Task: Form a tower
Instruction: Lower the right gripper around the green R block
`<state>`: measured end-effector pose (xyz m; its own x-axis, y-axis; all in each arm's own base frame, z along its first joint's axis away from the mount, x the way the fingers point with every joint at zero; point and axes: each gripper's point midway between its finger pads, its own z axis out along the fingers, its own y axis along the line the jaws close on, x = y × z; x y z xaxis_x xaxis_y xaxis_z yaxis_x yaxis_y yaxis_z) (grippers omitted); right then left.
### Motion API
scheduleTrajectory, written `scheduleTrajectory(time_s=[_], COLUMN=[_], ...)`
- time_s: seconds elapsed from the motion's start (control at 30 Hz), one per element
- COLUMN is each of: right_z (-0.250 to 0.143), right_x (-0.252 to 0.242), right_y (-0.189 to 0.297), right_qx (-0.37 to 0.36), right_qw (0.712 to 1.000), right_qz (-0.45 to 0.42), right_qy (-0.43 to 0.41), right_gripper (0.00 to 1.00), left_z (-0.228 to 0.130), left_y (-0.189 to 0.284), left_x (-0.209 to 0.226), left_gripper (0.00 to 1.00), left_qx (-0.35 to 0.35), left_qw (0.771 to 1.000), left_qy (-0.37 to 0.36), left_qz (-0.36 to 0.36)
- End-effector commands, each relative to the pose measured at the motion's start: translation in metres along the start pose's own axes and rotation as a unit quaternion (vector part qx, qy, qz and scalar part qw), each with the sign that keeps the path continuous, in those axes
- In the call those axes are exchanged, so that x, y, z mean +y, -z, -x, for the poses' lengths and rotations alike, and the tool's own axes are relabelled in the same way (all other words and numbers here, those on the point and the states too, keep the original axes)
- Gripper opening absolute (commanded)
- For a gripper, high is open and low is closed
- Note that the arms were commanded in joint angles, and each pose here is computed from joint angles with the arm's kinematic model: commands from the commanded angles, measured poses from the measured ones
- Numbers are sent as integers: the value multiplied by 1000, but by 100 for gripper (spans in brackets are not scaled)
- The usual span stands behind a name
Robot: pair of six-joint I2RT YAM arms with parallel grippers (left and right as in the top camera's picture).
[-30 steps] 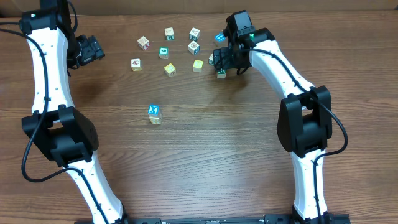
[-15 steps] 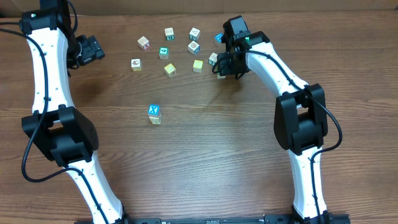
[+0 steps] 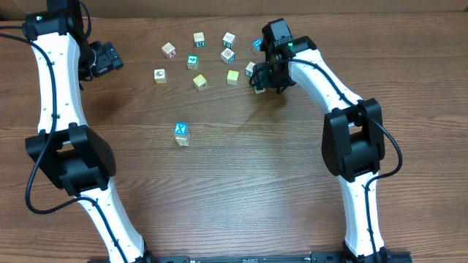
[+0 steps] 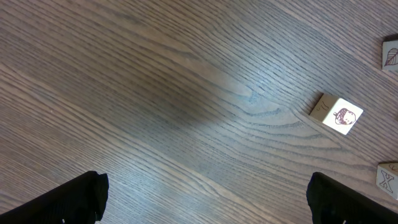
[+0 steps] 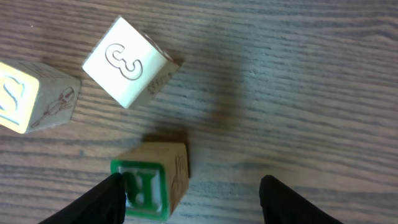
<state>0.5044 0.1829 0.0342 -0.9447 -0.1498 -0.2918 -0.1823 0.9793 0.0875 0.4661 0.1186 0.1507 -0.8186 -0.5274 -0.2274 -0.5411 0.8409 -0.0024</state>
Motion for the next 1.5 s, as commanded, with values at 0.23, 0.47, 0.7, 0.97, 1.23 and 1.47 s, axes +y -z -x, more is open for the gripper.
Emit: scheduleTrajectory(time_s=[0.23,0.47,0.7,0.97,1.23,1.47], right_z=[15,13,5,6,7,4], right_x=[7,12,10,10,10,16], right_y=[18,15,3,3,3,3], right_qx=[-15,-13,-5,-7,-9,-2], right_qw=[1000,1000,1000,1000,1000,1000], right_qz=[0,11,9,10,10,27], right_qy=[7,9,8,8,8,8], right_gripper=[69,75,72,60,47,56], left_z=[2,2,2,2,2,2], left_y=[6,6,6,6,6,6], left_x=[-4,-4,-4,-4,-4,-4], left_gripper=[100,100,100,100,100,100], left_qx=[-9,-9,-9,-9,-9,-9], left_qw=[1000,1000,1000,1000,1000,1000], left_qy=[1,1,1,2,1,1], left_qz=[-3,-3,-3,-3,-3,-3])
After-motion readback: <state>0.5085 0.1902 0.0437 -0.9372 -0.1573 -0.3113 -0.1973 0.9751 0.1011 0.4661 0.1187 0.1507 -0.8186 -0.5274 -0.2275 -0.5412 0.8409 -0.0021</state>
